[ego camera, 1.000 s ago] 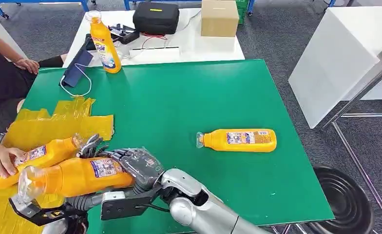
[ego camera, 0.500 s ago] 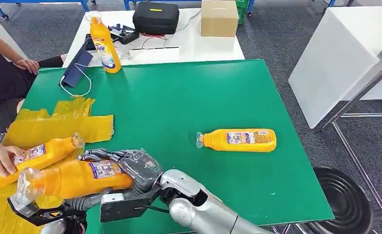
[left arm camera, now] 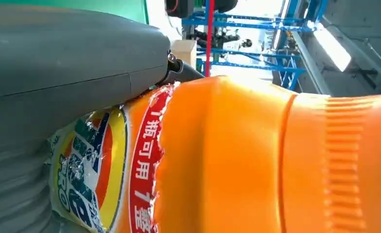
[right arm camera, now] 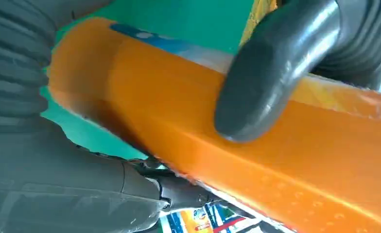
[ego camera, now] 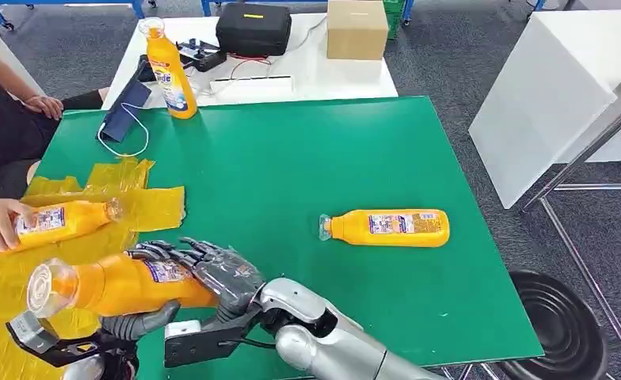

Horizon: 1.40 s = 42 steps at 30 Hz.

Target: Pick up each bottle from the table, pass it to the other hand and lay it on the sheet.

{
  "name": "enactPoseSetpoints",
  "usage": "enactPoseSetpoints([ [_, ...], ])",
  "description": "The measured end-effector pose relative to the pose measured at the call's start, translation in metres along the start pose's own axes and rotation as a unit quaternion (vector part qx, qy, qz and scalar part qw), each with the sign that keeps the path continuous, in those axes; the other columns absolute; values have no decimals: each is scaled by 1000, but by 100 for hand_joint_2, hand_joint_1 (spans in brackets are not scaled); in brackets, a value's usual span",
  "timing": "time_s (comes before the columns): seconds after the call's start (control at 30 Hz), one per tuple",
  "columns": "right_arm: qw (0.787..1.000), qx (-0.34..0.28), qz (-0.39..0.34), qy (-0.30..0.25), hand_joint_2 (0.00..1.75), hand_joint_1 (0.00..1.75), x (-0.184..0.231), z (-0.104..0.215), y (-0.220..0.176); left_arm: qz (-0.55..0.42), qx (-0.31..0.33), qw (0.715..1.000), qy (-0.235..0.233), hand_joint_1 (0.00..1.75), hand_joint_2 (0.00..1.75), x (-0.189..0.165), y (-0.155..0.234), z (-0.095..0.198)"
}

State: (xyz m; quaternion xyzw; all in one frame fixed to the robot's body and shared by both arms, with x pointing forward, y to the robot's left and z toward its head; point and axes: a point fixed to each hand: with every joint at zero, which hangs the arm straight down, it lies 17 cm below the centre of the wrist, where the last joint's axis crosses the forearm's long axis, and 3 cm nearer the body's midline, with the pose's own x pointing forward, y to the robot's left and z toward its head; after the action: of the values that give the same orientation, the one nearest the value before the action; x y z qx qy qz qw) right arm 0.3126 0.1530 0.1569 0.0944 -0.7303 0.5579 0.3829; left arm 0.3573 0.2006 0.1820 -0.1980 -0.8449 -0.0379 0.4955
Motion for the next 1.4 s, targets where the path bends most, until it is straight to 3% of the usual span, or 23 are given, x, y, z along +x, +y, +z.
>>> enactPoseSetpoints([
  [0.23, 1000, -6, 12, 8, 175, 0, -7, 3, -1, -33, 14, 999, -4, 175, 175, 1, 10, -2],
  [0.27, 1000, -11, 15, 10, 0, 0, -8, 5, -2, -59, 21, 998, -5, 175, 175, 1, 16, -2],
  [0.43, 997, -61, 24, 40, 0, 0, -35, 30, -33, -247, 84, 965, 0, 175, 175, 5, 62, -3],
  [0.57, 990, -112, 35, 74, 0, 0, -70, 71, -76, -417, 142, 898, 3, 175, 175, 20, 111, 4],
  [0.63, 986, -134, 41, 90, 0, 0, -87, 95, -95, -520, 166, 838, 4, 175, 175, 32, 132, 11],
  [0.73, 977, -169, 48, 119, 0, 0, -112, 145, -130, -676, 171, 717, 18, 175, 175, 39, 150, 21],
  [0.87, 970, -184, 57, 147, 0, 0, -132, 200, -165, -801, 93, 589, 64, 175, 175, 14, 155, 31],
  [0.97, 966, -189, 71, 160, 0, 0, -137, 226, -187, -821, 73, 557, 99, 175, 175, -4, 165, 41],
  [1.1, 963, -190, 88, 169, 0, 0, -139, 243, -204, -829, 70, 537, 143, 175, 175, -22, 185, 52],
  [1.13, 962, -189, 91, 173, 175, 0, -140, 246, -206, -830, 67, 533, 151, 175, 175, -27, 190, 55],
  [1.27, 960, -169, 97, 200, 175, 0, -151, 263, -210, -825, 31, 535, 179, 175, 175, -59, 197, 66],
  [1.4, 954, -120, 99, 258, 175, 0, -175, 300, -211, -820, -11, 538, 192, 175, 175, -85, 200, 69],
])
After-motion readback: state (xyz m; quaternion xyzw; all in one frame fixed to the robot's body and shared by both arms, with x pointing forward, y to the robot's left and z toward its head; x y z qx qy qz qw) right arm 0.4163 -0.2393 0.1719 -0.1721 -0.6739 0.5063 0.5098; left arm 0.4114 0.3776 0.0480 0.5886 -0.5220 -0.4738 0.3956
